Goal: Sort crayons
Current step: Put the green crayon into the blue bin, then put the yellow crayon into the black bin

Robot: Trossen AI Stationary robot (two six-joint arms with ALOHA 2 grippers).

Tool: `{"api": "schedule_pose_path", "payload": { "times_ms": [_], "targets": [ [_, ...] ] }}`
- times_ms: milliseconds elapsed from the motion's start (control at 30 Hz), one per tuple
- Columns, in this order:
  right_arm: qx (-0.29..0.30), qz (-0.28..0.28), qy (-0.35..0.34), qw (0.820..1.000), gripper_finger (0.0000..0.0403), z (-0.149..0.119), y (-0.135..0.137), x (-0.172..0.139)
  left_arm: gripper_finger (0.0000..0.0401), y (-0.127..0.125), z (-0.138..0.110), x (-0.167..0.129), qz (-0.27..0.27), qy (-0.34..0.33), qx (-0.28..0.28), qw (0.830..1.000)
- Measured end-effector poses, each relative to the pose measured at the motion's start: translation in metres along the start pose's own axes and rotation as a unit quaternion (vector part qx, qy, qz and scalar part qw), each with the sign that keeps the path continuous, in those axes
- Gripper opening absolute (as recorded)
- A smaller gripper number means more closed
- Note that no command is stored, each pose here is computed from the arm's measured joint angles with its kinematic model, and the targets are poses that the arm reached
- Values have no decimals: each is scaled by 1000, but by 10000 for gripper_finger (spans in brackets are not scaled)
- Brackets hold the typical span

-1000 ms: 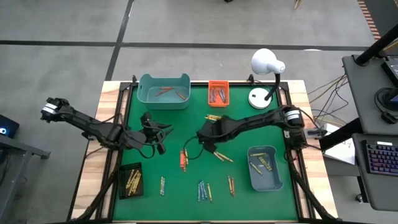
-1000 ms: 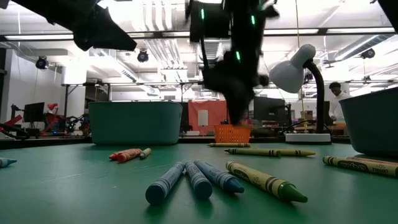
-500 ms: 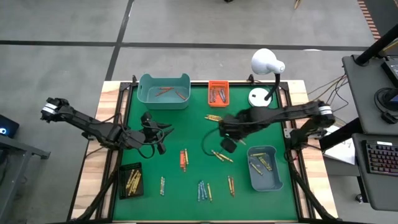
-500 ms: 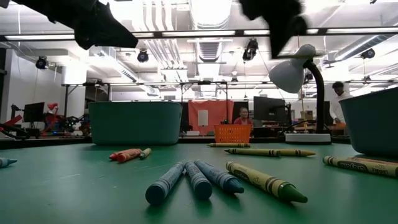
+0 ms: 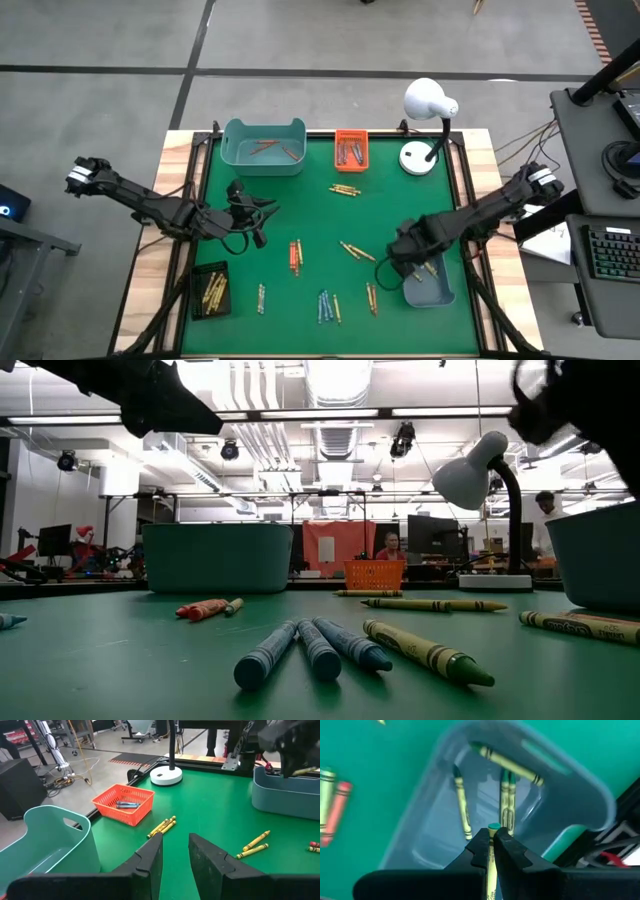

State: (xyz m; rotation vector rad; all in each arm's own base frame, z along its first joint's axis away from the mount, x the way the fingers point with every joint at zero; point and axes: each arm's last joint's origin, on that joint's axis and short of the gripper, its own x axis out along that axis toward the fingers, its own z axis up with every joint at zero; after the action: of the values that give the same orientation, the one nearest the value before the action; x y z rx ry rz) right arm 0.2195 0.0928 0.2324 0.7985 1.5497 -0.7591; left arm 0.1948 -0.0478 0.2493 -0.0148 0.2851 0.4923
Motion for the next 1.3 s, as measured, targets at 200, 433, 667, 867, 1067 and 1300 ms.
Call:
{"api": "schedule_pose_path", "payload": {
  "times_ms": [200,433,667,867,1067,1300],
  "targets": [
    [4,-3,4,1000,12,-5,-4,28,77,0,0,0,0,0,0,1000],
    [-20,5,3,1000,13,-3,-7,25,77,0,0,0,0,0,0,1000],
    [-20,20,-9,1000,35,1,-4,18,77,0,0,0,0,0,0,1000],
    [-18,21,-17,999,74,6,-4,18,77,0,0,0,0,0,0,1000],
    [-17,39,-18,999,107,12,-3,7,77,0,0,0,-1,0,0,1000],
    [-33,73,-39,996,114,22,1,-49,77,0,0,0,-1,0,0,1000]
  ]
}}
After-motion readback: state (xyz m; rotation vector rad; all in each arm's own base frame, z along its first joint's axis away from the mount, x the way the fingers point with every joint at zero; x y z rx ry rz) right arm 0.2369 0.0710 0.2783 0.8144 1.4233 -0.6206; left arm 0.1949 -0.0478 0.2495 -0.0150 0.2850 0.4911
